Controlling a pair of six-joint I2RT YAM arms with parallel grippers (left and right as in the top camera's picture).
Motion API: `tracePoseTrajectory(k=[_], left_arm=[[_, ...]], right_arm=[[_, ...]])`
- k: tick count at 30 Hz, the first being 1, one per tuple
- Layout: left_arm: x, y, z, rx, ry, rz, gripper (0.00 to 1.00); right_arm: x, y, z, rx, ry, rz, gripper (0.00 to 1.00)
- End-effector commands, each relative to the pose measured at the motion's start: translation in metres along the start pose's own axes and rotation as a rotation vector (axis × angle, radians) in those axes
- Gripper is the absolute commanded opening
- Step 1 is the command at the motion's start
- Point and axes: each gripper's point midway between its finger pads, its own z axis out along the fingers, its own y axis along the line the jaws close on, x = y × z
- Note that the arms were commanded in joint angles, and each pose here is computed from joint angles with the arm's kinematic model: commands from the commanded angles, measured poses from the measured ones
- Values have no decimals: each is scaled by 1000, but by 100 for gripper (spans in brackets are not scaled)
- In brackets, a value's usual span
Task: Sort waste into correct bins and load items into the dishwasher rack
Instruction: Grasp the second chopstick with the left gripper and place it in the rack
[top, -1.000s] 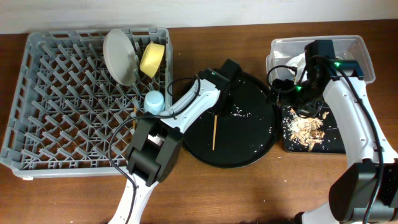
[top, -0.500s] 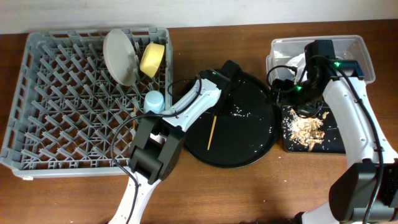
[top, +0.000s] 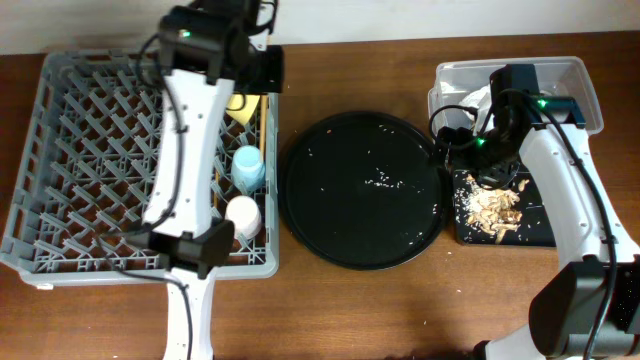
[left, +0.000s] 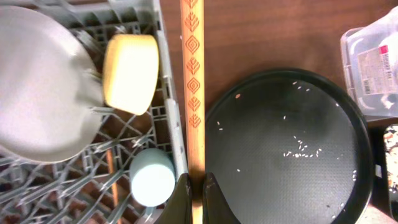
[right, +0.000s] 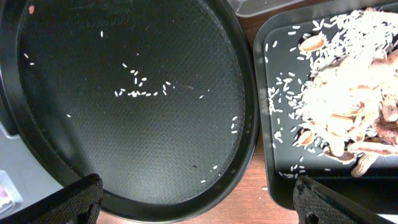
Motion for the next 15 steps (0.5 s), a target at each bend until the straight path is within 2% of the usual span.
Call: tracePoseTrajectory(k=[1, 4, 7, 12, 13, 14, 15], left_arm=[[12, 32, -51, -138, -40, 27, 0], [48, 77, -31, -296, 127, 4, 0], [99, 117, 22, -354, 365, -58, 0], [139, 144, 90, -373, 455, -95, 0], [142, 146, 97, -374, 454, -99, 2], [142, 146, 98, -373, 449, -99, 11], [140, 146, 99, -373, 439, -100, 30]], right_arm=[[-4, 1, -7, 2, -26, -4, 98], [-4, 1, -7, 2, -26, -4, 99], [-4, 1, -7, 2, -26, -4, 98], [-4, 1, -7, 2, -26, -4, 98], [-4, 1, -7, 2, -26, -4, 99], [-4, 1, -7, 2, -26, -4, 98], [-4, 1, -7, 2, -26, -4, 98]])
